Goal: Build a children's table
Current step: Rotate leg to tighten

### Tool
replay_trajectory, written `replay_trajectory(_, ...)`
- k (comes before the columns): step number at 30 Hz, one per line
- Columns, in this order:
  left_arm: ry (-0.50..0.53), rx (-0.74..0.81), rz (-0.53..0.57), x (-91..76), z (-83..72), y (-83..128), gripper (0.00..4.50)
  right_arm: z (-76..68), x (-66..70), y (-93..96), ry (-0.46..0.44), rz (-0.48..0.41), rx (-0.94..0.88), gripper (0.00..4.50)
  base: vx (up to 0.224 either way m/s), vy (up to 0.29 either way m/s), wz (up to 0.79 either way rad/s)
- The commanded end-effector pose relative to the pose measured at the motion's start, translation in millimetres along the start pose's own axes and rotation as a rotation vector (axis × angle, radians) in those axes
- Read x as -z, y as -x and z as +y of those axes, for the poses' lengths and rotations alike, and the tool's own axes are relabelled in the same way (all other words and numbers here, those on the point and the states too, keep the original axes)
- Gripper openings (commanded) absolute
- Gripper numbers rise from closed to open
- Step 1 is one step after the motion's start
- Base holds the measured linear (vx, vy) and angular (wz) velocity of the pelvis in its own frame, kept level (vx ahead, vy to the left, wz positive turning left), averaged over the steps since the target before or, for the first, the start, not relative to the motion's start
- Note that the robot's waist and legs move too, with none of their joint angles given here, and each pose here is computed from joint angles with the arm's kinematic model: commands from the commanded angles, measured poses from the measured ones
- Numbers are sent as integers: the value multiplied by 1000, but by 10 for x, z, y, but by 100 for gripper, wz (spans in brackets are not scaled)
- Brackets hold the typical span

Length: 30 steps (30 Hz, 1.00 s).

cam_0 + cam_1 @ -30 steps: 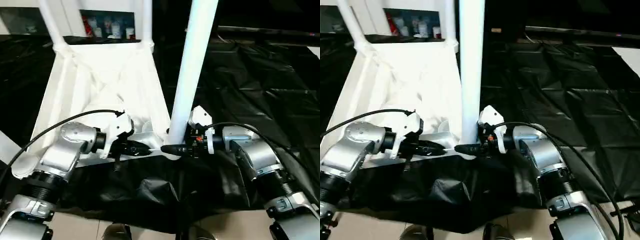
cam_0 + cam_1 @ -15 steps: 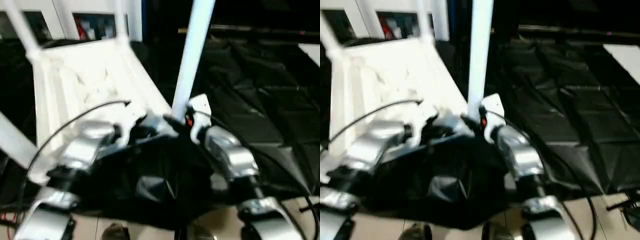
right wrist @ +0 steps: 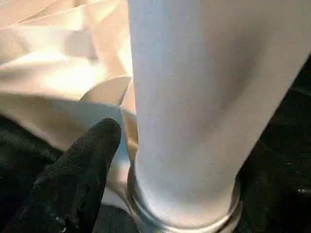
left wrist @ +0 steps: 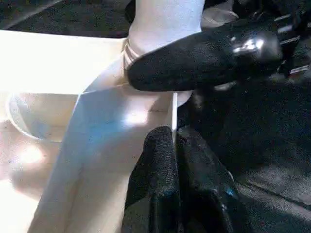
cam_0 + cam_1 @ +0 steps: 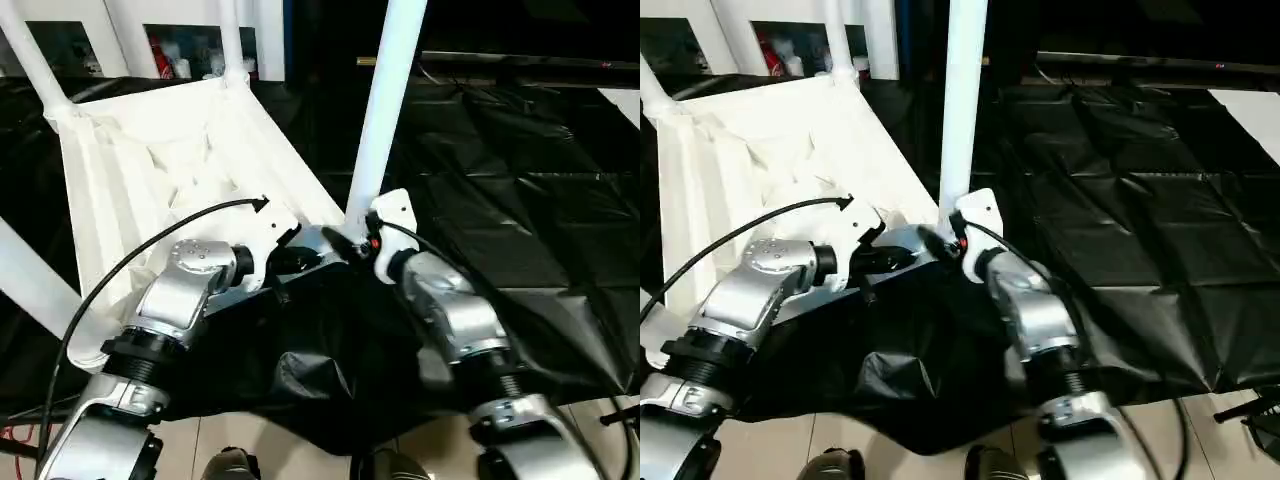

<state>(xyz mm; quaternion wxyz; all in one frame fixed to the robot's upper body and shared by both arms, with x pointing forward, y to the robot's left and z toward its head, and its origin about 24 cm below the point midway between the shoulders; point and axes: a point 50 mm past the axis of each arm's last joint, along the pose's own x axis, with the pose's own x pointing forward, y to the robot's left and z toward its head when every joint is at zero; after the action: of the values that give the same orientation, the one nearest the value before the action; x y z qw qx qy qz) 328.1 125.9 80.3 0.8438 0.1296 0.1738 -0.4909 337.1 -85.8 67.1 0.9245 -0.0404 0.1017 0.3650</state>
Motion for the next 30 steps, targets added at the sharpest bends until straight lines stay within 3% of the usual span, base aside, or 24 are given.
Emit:
replay_trajectory(1,-73,140,-114,-188,-149,-37,0,171,-63,-18,32,4,-237,370,0,0,0)
replay_trajectory(9,-118,239,-82,-76,-142,121,0,-42,-129,279,120,33,-419,370,0,0,0)
replay_trajectory(10,-125,283,-74,-37,-142,199,0,-100,-140,381,140,55,-488,370,0,0,0)
replay_trajectory(18,-136,346,-43,14,-130,305,0,-175,-148,453,166,79,-533,370,0,0,0)
replay_trajectory(30,-139,382,-22,57,-126,368,0,-124,-119,484,147,89,-605,259,0,0,0)
